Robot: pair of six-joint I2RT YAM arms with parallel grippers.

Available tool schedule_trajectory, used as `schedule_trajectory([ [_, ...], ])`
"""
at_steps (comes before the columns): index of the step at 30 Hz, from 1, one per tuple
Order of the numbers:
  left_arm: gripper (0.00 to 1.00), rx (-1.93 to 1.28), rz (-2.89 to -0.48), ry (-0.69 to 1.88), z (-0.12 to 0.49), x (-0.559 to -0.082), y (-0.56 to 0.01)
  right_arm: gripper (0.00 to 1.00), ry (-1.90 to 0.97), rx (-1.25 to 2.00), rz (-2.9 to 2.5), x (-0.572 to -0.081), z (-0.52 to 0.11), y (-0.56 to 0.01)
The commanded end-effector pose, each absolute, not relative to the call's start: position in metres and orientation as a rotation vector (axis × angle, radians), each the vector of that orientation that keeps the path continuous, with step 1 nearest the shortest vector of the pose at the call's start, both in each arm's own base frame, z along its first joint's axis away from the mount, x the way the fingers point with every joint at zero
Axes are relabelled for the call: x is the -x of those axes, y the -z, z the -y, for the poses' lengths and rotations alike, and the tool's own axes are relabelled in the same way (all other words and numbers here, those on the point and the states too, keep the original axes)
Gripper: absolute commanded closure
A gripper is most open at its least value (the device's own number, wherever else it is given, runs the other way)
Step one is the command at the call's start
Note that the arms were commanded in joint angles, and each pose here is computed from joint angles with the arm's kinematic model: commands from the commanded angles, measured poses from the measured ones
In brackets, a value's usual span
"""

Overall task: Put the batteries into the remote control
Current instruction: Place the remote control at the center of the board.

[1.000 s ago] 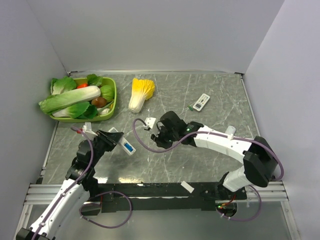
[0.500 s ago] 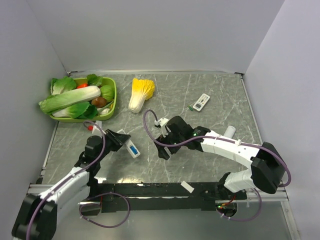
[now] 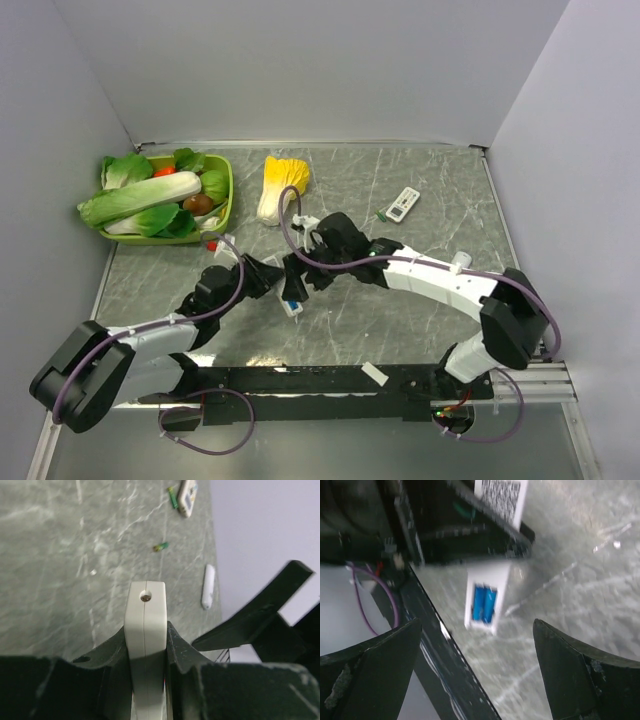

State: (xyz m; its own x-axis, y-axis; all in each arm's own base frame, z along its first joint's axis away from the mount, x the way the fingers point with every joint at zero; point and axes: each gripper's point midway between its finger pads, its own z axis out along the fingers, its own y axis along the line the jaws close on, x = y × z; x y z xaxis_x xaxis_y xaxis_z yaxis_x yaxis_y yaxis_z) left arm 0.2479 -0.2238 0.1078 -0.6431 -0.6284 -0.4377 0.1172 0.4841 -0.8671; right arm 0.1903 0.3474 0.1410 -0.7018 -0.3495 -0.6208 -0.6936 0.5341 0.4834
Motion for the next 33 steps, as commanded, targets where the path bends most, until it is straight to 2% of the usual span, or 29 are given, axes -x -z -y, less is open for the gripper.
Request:
schedule_trajectory([
  [1, 0.98, 0.425, -1.785, 1.284, 0.235, -0.266, -0.154, 0.00, -1.030, 0.754, -2.332, -0.206, -0.374, -0.147],
  [8, 0.98, 0.492, -1.778, 1.280, 0.235, -0.266, -0.156, 0.02, -0.913, 0.797, -2.399, -0.213, -0.384, -0.120],
  [11, 0.98, 0.521, -1.777, 1.275, 0.233, -0.267, -0.155, 0.15, -0.852, 0.849, -2.402, -0.211, -0.384, -0.113],
  [14, 0.95, 0.532, -1.778, 1.259, 0.230, -0.268, -0.155, 0.46, -0.799, 0.883, -2.406, -0.210, -0.379, -0.107],
  [15, 0.89, 0.530, -1.771, 1.258, 0.230, -0.268, -0.158, 0.65, -0.788, 0.892, -2.404, -0.209, -0.377, -0.106],
  [17, 0.82, 0.525, -1.784, 1.233, 0.227, -0.267, -0.156, 0.80, -0.723, 0.931, -2.390, -0.212, -0.369, -0.102],
  [18, 0.72, 0.526, -1.778, 1.223, 0.224, -0.266, -0.158, 0.91, -0.688, 0.954, -2.395, -0.212, -0.363, -0.099],
  [20, 0.57, 0.534, -1.796, 1.161, 0.216, -0.266, -0.151, 0.97, -0.604, 1.035, -2.359, -0.217, -0.352, -0.095],
  [21, 0.43, 0.529, -1.763, 1.158, 0.210, -0.265, -0.162, 0.98, -0.557, 1.062, -2.368, -0.217, -0.344, -0.091],
  [23, 0.31, 0.523, -1.754, 1.085, 0.198, -0.266, -0.165, 0.98, -0.493, 1.177, -2.329, -0.219, -0.333, -0.084],
  [24, 0.21, 0.525, -1.755, 1.051, 0.189, -0.263, -0.169, 0.98, -0.448, 1.229, -2.319, -0.221, -0.326, -0.080],
  [27, 0.09, 0.519, -1.734, 0.944, 0.165, -0.256, -0.180, 0.96, -0.368, 1.413, -2.269, -0.222, -0.316, -0.066],
  [30, 0.02, 0.516, -1.704, 0.870, 0.144, -0.246, -0.193, 0.91, -0.364, 1.547, -2.246, -0.219, -0.313, -0.054],
  [33, 0.01, 0.497, -1.664, 0.832, 0.129, -0.236, -0.211, 0.81, -0.388, 1.634, -2.250, -0.216, -0.315, -0.045],
])
